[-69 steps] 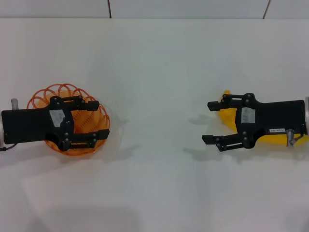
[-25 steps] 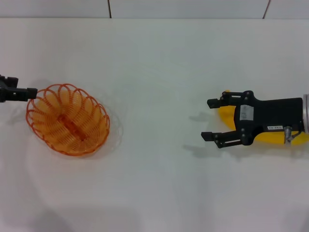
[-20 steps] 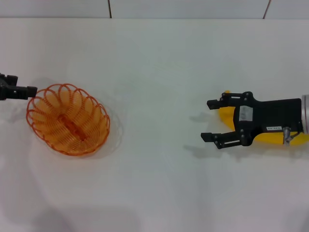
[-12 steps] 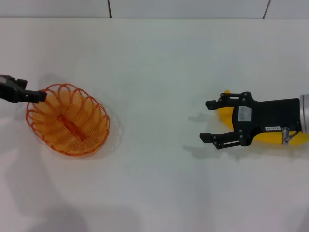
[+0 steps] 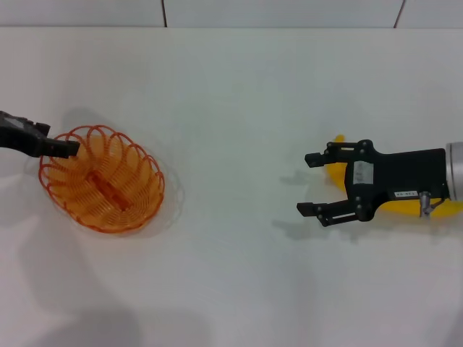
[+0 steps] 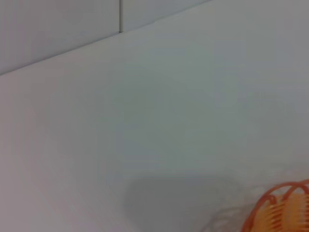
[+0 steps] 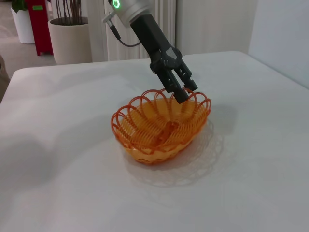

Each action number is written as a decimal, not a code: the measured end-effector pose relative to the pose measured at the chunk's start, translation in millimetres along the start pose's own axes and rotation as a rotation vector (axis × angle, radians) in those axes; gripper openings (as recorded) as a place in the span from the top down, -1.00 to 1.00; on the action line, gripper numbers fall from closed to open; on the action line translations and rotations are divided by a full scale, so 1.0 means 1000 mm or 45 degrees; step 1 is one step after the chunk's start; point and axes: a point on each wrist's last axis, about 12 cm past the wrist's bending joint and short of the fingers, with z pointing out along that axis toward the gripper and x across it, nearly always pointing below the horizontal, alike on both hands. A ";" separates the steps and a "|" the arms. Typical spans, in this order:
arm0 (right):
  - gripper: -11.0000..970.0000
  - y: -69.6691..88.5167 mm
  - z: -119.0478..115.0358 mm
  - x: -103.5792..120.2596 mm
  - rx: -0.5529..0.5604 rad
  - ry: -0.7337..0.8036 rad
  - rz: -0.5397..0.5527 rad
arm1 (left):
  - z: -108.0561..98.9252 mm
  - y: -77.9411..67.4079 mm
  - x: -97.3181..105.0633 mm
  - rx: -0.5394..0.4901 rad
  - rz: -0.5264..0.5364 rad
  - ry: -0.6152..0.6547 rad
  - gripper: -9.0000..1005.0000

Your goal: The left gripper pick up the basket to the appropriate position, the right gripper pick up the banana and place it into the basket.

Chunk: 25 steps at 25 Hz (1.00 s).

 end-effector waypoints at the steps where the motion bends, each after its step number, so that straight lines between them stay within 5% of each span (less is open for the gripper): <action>1: -0.78 0.000 0.000 0.000 -0.001 0.000 0.000 | 0.001 -0.001 0.000 0.001 0.002 0.002 -0.53; 25: -0.78 -0.001 0.004 -0.001 -0.014 0.010 0.009 | 0.014 -0.011 -0.004 0.013 0.044 0.001 -0.53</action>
